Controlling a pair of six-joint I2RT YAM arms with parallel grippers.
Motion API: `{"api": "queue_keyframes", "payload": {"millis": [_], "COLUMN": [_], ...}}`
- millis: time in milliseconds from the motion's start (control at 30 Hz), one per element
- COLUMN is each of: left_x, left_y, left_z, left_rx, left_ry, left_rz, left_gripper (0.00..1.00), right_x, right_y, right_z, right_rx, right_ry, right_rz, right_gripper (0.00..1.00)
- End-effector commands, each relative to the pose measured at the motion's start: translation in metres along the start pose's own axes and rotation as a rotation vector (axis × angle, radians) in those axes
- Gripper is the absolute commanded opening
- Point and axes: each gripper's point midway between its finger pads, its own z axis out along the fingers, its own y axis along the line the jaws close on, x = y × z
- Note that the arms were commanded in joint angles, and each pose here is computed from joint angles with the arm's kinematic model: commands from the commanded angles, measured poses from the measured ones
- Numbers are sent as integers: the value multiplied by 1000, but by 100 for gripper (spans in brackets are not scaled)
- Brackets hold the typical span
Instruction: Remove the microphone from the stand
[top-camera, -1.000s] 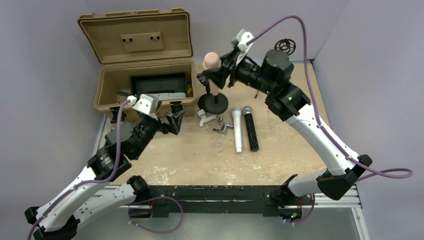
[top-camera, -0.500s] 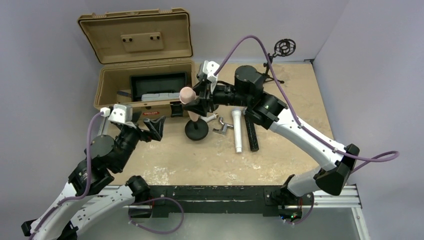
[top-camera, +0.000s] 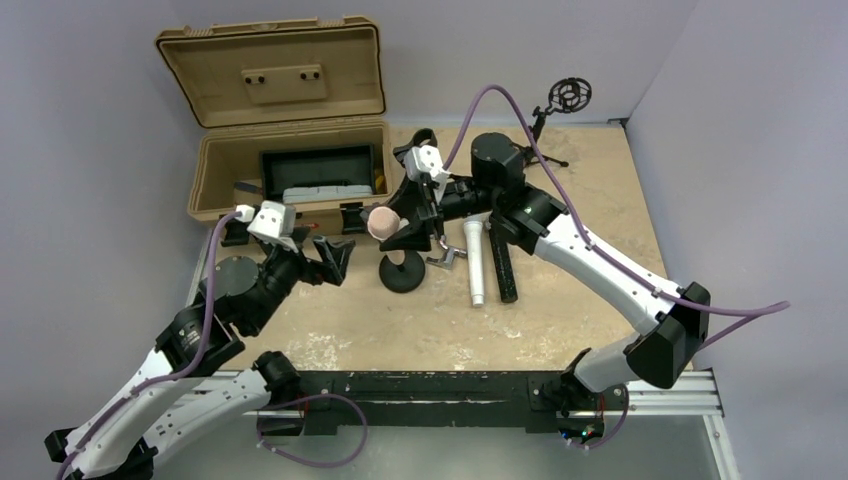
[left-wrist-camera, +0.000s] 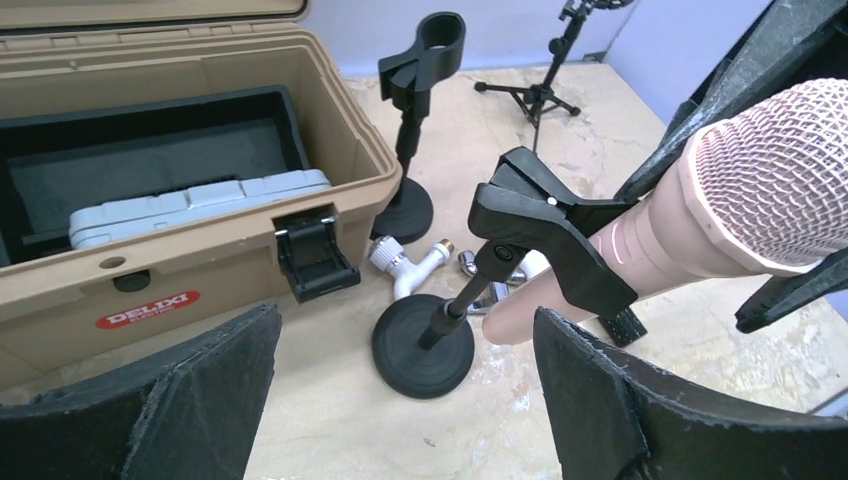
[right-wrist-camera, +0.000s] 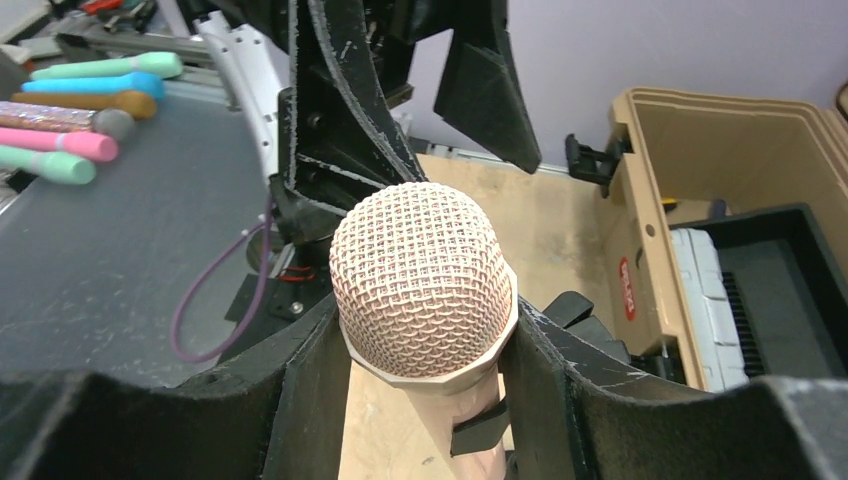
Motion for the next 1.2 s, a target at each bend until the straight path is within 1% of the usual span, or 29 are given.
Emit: {"api": "queue_keyframes", "payload": {"millis": [0, 133, 267, 333, 433, 533, 633, 767, 800, 833, 900, 1033, 1133, 1167], "left_x": [-22, -39, -59, -63, -66, -69, -66, -56, -53, -52, -49, -49, -50, -50], "left_y": [-21, -32, -41, -42, -41, -44, -43, -45, -45, -44, -42, -38, -33, -32], "left_z": [1, -4, -11, -10, -8, -8, -3, 3, 3, 3, 3, 2, 1, 1], "left_rx": [96, 145, 198, 197, 191, 214, 212, 222, 227, 227, 222, 209, 191, 184], "left_ry": [-28, -12, -18, -16, -19, -28, -20, 17, 23, 27, 22, -5, -22, -25], "left_rz": [-1, 5, 17, 30, 24, 0, 2, 3, 1, -4, -15, -31, -38, -37], "left_gripper": [95, 97, 97, 97, 97, 97, 98, 98, 97, 97, 97, 97, 97, 97], "right_x": [-27, -21, -37, -36, -25, -23, -25, -4, 0, 5, 8, 13, 13, 9], "right_y": [24, 19, 31, 35, 34, 41, 45, 32, 28, 20, 2, -52, -65, -68], "right_z": [-12, -20, -25, -26, -28, -29, -31, -37, -37, -37, -35, -40, -44, -46], "right_rx": [-164, -195, -245, -257, -266, -313, -288, -248, -232, -194, -85, 276, 469, 539], "right_ry": [-73, -59, -78, -87, -81, -83, -107, -74, -64, -52, -25, 19, 28, 21], "right_rz": [-80, -47, -56, -43, -8, 4, 26, 53, 52, 47, 54, 144, 175, 181], "right_gripper": [0, 0, 0, 0, 0, 0, 0, 0, 3, 9, 19, 41, 61, 66]}}
